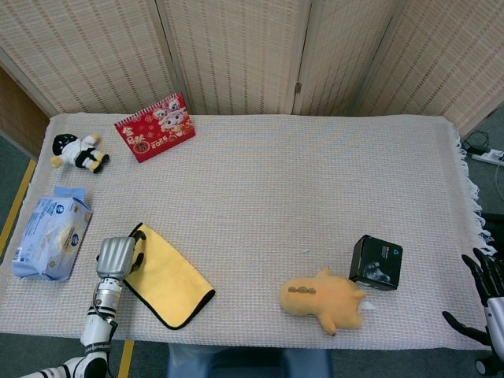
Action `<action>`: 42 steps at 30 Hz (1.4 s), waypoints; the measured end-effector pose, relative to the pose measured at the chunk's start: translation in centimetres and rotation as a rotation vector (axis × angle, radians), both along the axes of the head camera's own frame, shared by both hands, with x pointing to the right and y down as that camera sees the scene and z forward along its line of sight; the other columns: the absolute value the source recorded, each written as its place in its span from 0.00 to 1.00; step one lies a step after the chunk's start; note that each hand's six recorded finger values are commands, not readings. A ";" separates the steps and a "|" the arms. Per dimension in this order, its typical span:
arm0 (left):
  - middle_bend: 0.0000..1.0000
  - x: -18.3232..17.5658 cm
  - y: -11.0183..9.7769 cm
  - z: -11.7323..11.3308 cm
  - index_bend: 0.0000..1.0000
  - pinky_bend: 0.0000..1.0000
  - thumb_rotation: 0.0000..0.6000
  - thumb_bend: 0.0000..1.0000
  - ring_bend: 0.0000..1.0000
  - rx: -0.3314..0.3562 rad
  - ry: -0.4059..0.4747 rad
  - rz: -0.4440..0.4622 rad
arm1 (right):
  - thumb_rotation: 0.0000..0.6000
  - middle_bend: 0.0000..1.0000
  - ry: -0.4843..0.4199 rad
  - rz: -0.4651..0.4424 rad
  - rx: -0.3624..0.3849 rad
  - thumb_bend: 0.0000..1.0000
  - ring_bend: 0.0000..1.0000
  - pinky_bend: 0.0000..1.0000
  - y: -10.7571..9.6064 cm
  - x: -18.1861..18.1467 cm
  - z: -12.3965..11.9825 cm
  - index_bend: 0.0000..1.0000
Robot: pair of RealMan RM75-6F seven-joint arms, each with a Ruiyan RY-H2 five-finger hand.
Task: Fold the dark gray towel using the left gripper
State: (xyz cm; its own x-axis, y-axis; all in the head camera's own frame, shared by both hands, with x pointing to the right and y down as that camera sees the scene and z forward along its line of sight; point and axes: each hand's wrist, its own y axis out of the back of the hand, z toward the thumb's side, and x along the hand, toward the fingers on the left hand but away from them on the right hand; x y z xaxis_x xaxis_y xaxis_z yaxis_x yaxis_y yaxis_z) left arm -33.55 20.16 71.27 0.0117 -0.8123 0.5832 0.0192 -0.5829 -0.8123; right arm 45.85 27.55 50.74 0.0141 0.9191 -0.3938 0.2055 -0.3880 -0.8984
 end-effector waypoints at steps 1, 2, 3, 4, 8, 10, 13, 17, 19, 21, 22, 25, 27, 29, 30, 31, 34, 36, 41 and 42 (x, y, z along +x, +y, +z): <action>1.00 -0.1 0.1 0.1 0.37 1.00 1.00 0.46 1.00 -0.011 -0.003 0.002 | 1.00 0.00 0.000 0.000 0.000 0.21 0.00 0.00 0.0 0.0 0.0 0.00; 1.00 -0.1 0.2 0.1 0.35 1.00 1.00 0.46 1.00 -0.016 -0.003 0.003 | 1.00 0.00 0.000 -0.001 0.001 0.21 0.00 0.00 0.0 0.0 0.0 0.00; 1.00 -0.1 0.3 0.2 0.34 1.00 1.00 0.46 1.00 -0.027 -0.003 0.006 | 1.00 0.00 0.000 -0.001 0.002 0.21 0.00 0.00 0.0 0.0 0.0 0.00; 1.00 0.0 0.3 0.3 0.33 1.00 1.00 0.46 1.00 -0.035 -0.003 0.008 | 1.00 0.00 0.000 -0.001 0.003 0.21 0.00 0.00 0.0 0.0 -0.1 0.00; 1.00 0.2 0.4 1.0 0.30 1.00 1.00 0.46 1.00 -0.060 0.004 0.016 | 1.00 0.00 0.000 0.003 0.013 0.21 0.00 0.00 0.0 0.0 -0.3 0.00; 1.00 0.3 0.3 1.4 0.27 1.00 1.00 0.46 1.00 -0.072 0.008 0.017 | 1.00 0.00 0.001 0.005 0.014 0.21 0.00 0.00 0.0 0.1 -0.3 0.00; 1.00 0.4 0.2 1.8 0.21 1.00 1.00 0.46 1.00 -0.080 0.015 0.016 | 1.00 0.00 0.001 0.005 0.012 0.21 0.00 0.00 0.0 0.0 -0.3 0.00; 1.00 0.3 -0.3 2.3 0.18 1.00 1.00 0.46 1.00 -0.072 0.011 0.012 | 1.00 0.00 0.005 0.008 0.007 0.21 0.00 0.00 0.0 0.1 -0.1 0.00; 1.00 0.1 -0.6 2.6 0.18 1.00 1.00 0.46 1.00 -0.070 0.000 0.008 | 1.00 0.00 0.005 0.010 0.008 0.21 0.00 0.00 -0.1 0.1 -0.1 0.00; 1.00 -0.2 -0.9 2.9 0.18 1.00 1.00 0.46 1.00 -0.072 -0.008 -0.001 | 1.00 0.00 0.006 0.010 0.007 0.21 0.00 0.00 0.0 0.1 0.0 0.00; 1.00 -0.4 -0.9 3.0 0.18 1.00 1.00 0.46 1.00 -0.074 -0.011 -0.005 | 1.00 0.00 0.006 0.009 0.007 0.21 0.00 0.00 0.0 0.1 0.0 0.00; 1.00 -0.5 -1.2 2.8 0.18 1.00 1.00 0.46 1.00 -0.065 -0.010 -0.015 | 1.00 0.00 0.006 0.010 0.009 0.21 0.00 0.00 0.0 0.0 -0.1 0.00; 1.00 -0.5 -1.5 2.2 0.18 1.00 1.00 0.46 1.00 -0.041 -0.002 -0.016 | 1.00 0.00 0.006 0.007 0.008 0.21 0.00 0.00 0.0 0.0 0.0 0.00; 1.00 -0.3 -1.7 1.4 0.18 1.00 1.00 0.46 1.00 -0.012 0.005 -0.014 | 1.00 0.00 0.003 0.001 0.003 0.21 0.00 0.00 0.1 -0.2 0.1 0.00; 1.00 -0.3 -1.9 0.9 0.18 1.00 1.00 0.46 1.00 0.007 0.009 -0.013 | 1.00 0.00 0.002 -0.002 0.001 0.21 0.00 0.00 0.1 -0.2 0.1 0.00; 1.00 -0.2 -2.0 0.5 0.18 1.00 1.00 0.46 1.00 0.019 0.013 -0.013 | 1.00 0.00 0.000 -0.006 0.000 0.21 0.00 0.00 0.1 -0.3 0.1 0.00; 1.00 -0.2 -2.3 -0.2 0.18 1.00 1.00 0.46 1.00 0.049 0.016 -0.008 | 1.00 0.00 -0.003 -0.014 0.003 0.21 0.00 0.00 0.2 -0.5 0.0 0.00; 1.00 -0.3 -2.4 -0.3 0.18 1.00 1.00 0.46 1.00 0.059 0.022 -0.010 | 1.00 0.00 -0.006 -0.018 0.009 0.21 0.00 0.00 0.3 -0.6 -0.2 0.00; 1.00 -0.1 -2.7 -0.8 0.18 1.00 1.00 0.46 1.00 0.111 0.074 -0.015 | 1.00 0.00 -0.012 -0.031 0.019 0.21 0.00 0.00 0.6 -0.9 -0.6 0.00; 1.00 0.1 -2.8 -1.3 0.18 1.00 1.00 0.46 1.00 0.133 0.101 -0.009 | 1.00 0.00 -0.014 -0.033 0.022 0.21 0.00 0.00 0.6 -0.9 -0.7 0.00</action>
